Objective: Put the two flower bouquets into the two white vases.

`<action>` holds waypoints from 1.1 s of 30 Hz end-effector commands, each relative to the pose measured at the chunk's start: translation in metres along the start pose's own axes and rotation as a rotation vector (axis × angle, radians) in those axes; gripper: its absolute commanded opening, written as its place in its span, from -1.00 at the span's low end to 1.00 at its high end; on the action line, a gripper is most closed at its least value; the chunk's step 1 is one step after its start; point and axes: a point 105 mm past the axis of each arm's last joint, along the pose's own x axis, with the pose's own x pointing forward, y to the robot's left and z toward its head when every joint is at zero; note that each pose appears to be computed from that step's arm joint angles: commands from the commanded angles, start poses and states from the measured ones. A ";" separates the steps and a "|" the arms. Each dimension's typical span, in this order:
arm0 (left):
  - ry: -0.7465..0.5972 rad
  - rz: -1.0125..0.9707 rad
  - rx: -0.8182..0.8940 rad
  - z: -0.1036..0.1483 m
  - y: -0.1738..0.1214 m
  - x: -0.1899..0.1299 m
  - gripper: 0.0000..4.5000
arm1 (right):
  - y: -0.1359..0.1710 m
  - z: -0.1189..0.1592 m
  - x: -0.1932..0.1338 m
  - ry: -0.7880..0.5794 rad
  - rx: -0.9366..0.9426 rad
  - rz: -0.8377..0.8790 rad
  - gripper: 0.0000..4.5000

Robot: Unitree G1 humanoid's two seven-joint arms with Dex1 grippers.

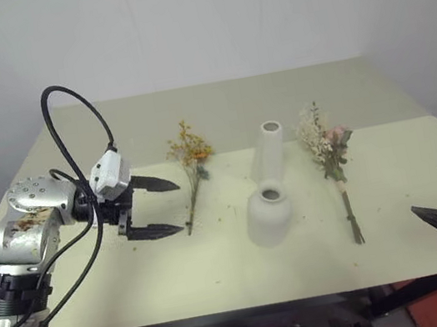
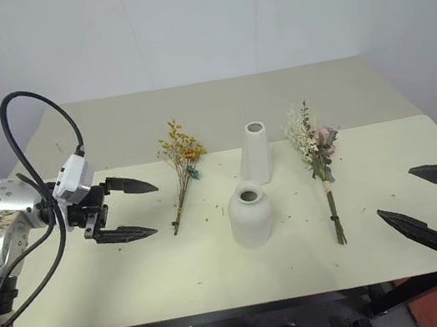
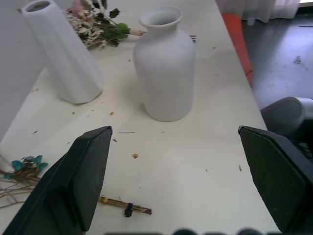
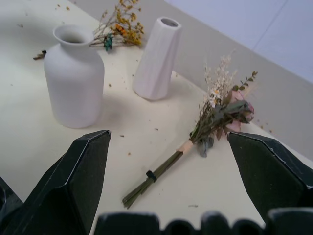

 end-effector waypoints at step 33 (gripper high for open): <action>-0.078 0.152 0.058 0.015 0.012 0.006 1.00 | -0.037 -0.037 0.065 0.345 -0.029 -0.191 0.99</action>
